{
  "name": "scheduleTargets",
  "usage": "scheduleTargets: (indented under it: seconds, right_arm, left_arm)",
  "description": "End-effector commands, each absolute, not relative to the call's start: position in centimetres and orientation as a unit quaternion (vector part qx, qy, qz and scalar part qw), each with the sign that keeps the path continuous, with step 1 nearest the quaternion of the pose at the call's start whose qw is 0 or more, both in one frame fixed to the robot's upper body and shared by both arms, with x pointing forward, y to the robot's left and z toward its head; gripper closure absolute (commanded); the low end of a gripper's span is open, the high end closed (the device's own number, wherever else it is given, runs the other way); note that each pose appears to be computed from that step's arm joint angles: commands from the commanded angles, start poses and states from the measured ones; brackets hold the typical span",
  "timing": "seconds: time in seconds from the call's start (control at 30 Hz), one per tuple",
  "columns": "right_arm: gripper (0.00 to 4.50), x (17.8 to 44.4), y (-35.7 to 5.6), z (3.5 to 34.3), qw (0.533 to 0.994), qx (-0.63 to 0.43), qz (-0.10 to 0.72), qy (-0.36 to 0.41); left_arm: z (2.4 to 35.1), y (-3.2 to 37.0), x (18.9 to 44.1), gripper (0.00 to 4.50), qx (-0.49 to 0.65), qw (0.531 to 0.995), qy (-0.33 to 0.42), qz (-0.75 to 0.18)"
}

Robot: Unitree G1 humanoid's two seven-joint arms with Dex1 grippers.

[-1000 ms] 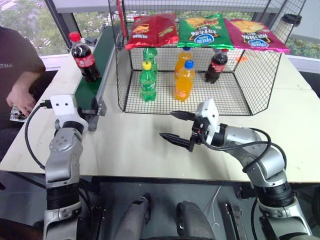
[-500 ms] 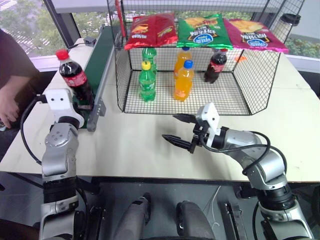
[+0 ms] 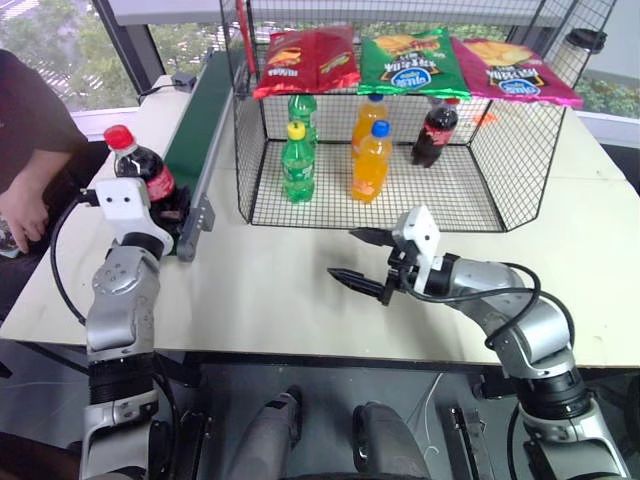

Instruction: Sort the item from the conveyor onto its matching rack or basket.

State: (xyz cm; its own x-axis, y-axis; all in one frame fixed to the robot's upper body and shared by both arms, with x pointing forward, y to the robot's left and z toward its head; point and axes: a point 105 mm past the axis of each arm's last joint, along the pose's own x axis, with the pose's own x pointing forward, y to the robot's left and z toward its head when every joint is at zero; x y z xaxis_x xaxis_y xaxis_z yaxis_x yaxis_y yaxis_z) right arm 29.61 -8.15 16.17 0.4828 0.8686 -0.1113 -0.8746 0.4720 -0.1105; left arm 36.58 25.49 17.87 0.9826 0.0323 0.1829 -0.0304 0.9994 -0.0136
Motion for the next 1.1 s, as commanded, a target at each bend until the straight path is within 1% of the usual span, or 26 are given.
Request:
scheduleTargets:
  seconds: [0.03,0.13,0.17,0.23,0.3,0.4,0.53,0.67,0.73,0.93,1.1]
  right_arm:
    - [0.00,29.3,-8.6,17.1,0.858,-0.081,0.508,0.001]
    - [0.00,29.3,-8.6,17.3,0.858,-0.079,0.508,-0.001]
    - [0.00,29.3,-8.7,17.5,0.858,-0.076,0.508,-0.003]
    - [0.00,29.5,-8.8,18.4,0.861,-0.065,0.505,-0.013]
    - [0.00,29.6,-8.8,19.2,0.862,-0.058,0.503,-0.023]
    - [0.00,29.8,-9.0,20.1,0.865,-0.063,0.497,-0.034]
    - [0.00,30.0,-9.3,21.3,0.869,-0.065,0.489,-0.047]
    - [0.00,29.8,-9.3,22.6,0.866,-0.061,0.494,-0.052]
    - [0.00,29.5,-9.2,22.7,0.860,-0.061,0.504,-0.048]
    - [0.00,29.3,-9.1,23.5,0.858,-0.056,0.509,-0.046]
    - [0.00,29.6,-9.5,24.4,0.862,-0.063,0.500,-0.057]
  left_arm:
    - [22.3,25.7,35.7,1.60,-0.005,0.986,-0.165,0.005]
    - [23.6,25.7,35.6,1.60,-0.004,0.984,-0.179,-0.005]
    - [24.2,25.3,35.5,1.60,0.003,0.983,-0.184,-0.024]
    - [25.7,23.6,35.2,1.60,0.017,0.978,-0.189,-0.090]
    - [26.0,22.1,34.9,1.60,0.031,0.972,-0.177,-0.148]
    - [25.2,20.6,34.7,1.60,0.086,0.965,-0.147,-0.201]
    - [24.6,18.5,34.0,1.60,0.093,0.951,-0.129,-0.266]
    - [23.5,14.4,33.3,1.60,0.086,0.923,-0.112,-0.358]
    - [22.9,12.9,33.8,1.60,0.101,0.915,-0.112,-0.373]
    - [21.1,8.3,34.0,1.60,0.137,0.876,-0.112,-0.448]
    - [19.7,4.9,33.8,1.60,0.128,0.850,-0.115,-0.498]
